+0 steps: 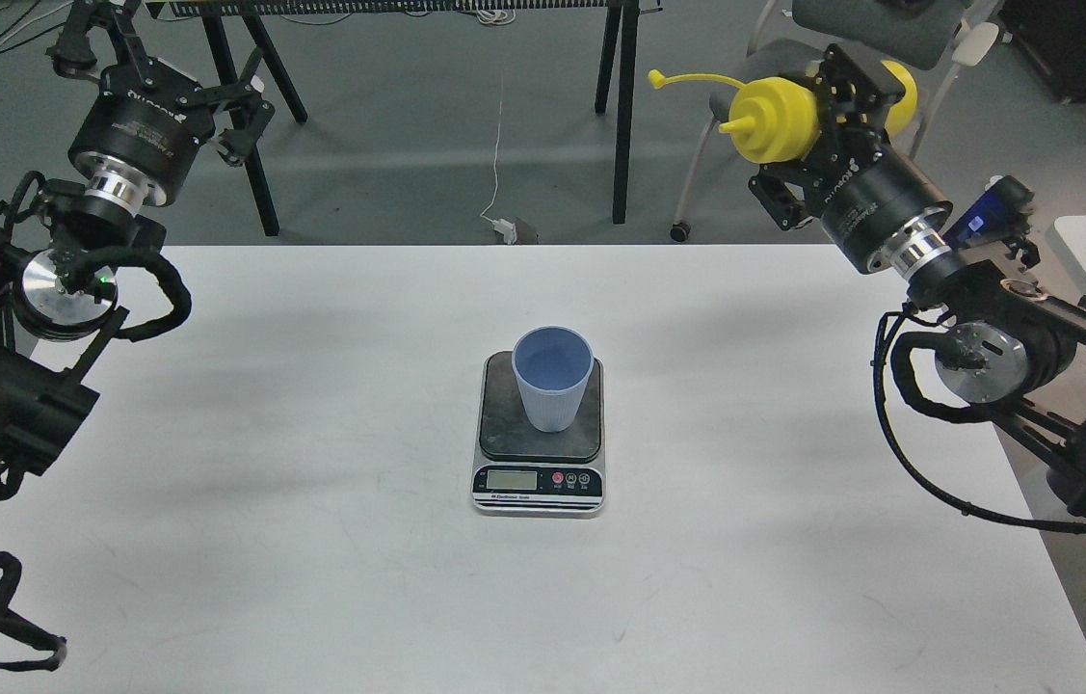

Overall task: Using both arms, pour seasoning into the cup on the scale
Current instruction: 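Turn the bottle upright and lower it back toward its spot, then set the yellow bottle down on the table with the right gripper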

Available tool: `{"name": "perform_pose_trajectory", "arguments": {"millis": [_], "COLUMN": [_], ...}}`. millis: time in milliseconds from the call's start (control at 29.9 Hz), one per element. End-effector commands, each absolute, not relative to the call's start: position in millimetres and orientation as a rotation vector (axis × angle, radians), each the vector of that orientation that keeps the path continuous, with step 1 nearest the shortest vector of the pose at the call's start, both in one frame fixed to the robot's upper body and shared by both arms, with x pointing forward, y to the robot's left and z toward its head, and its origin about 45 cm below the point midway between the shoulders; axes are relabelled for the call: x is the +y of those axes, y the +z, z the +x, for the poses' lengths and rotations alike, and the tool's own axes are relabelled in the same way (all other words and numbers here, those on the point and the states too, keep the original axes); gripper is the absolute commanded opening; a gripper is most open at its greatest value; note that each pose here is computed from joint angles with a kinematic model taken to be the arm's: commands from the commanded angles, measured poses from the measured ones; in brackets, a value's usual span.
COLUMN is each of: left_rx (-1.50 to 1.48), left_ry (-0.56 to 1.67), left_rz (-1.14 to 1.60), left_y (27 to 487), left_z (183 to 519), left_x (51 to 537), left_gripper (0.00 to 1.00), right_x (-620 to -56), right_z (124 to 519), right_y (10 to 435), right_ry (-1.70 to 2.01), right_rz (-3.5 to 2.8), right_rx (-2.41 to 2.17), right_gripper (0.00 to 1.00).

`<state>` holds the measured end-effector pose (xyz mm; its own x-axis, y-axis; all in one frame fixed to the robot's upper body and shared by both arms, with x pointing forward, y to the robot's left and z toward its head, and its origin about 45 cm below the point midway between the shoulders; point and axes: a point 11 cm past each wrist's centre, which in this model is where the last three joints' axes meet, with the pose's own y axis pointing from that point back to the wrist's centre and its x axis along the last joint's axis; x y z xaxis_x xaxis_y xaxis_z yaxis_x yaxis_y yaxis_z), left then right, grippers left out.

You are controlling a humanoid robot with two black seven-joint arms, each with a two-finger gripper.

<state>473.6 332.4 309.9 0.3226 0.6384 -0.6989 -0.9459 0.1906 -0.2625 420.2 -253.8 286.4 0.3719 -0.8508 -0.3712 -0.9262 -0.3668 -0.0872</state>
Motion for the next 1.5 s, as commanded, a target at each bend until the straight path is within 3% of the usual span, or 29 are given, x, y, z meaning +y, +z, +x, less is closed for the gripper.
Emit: {"name": "perform_pose_trajectory", "arguments": {"millis": [0, 200, 668, 1069, 1303, 1470], "left_rx": [0.494, 0.502, 0.507, 0.507, 0.508, 0.507], "left_ry": [1.178, 1.176, 1.173, 1.173, 1.17, 1.172], "left_rz": [-0.749, -0.749, -0.737, -0.736, -0.737, -0.735], "left_y": [309.7, 307.9, 305.4, 305.0, 305.3, 304.7], "left_z": [473.6, 473.9, 474.3, 474.0, 474.3, 474.0], "left_x": [332.1, 328.7, 324.5, 324.3, 322.7, 323.5], "left_gripper": [0.99, 0.99, 0.99, 1.0, 1.0, 1.0], "right_x": [-269.6, -295.3, -276.3, -266.9, -266.6, -267.0], "right_z": [413.1, 386.5, 316.4, 314.2, 314.1, 313.2], "right_y": [273.0, 228.9, 152.7, 97.9, 93.4, 92.6], "right_ry": [0.662, 0.896, 1.121, 1.2, 1.204, 1.207], "right_rz": [-2.119, -1.815, -1.526, -1.368, -1.356, -1.36], "right_rx": [1.555, 1.482, 1.216, 1.301, 1.313, 1.316], "right_gripper": [0.41, 0.42, 0.45, 0.48, 0.49, 0.55]}}
